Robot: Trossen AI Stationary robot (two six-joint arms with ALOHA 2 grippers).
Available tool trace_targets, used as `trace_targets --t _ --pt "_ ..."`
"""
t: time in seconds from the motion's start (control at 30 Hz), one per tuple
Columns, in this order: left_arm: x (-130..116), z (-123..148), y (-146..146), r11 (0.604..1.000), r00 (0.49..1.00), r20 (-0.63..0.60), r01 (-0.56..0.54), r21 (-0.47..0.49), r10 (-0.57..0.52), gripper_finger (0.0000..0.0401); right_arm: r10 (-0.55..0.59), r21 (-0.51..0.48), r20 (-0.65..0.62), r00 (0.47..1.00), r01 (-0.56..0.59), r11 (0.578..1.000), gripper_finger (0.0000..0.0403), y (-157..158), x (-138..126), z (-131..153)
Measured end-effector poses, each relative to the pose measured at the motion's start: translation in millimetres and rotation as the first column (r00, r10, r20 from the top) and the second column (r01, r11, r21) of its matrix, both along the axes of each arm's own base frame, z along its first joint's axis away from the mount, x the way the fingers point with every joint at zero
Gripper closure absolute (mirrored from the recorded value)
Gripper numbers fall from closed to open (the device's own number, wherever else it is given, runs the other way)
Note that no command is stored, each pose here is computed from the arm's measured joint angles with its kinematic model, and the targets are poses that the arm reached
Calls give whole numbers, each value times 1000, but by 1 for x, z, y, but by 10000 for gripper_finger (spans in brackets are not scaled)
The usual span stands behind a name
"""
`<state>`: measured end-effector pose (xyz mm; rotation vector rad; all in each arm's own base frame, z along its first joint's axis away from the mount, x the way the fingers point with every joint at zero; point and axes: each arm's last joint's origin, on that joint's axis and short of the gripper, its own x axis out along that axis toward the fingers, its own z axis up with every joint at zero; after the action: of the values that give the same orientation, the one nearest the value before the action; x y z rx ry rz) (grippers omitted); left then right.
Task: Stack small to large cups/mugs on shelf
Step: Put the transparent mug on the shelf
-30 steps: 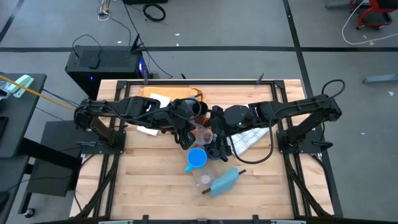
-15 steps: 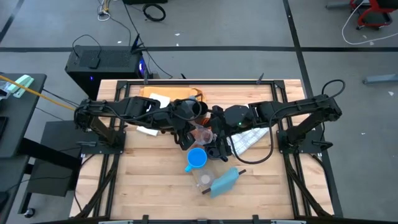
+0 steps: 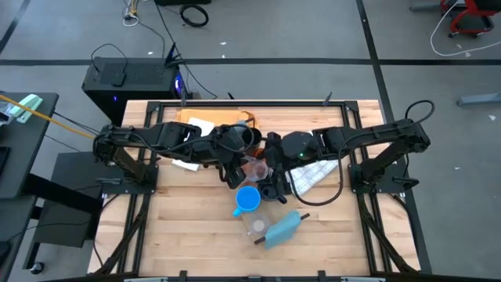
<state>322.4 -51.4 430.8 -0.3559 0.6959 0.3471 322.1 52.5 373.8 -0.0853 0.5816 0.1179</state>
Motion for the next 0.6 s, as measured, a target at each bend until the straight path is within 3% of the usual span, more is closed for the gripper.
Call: trace_targets --t 0.6 --pt "-13 17 4 999 997 82 5 52 -9 289 -9 -8 -54 999 8 1000 82 -3 -3 -4"
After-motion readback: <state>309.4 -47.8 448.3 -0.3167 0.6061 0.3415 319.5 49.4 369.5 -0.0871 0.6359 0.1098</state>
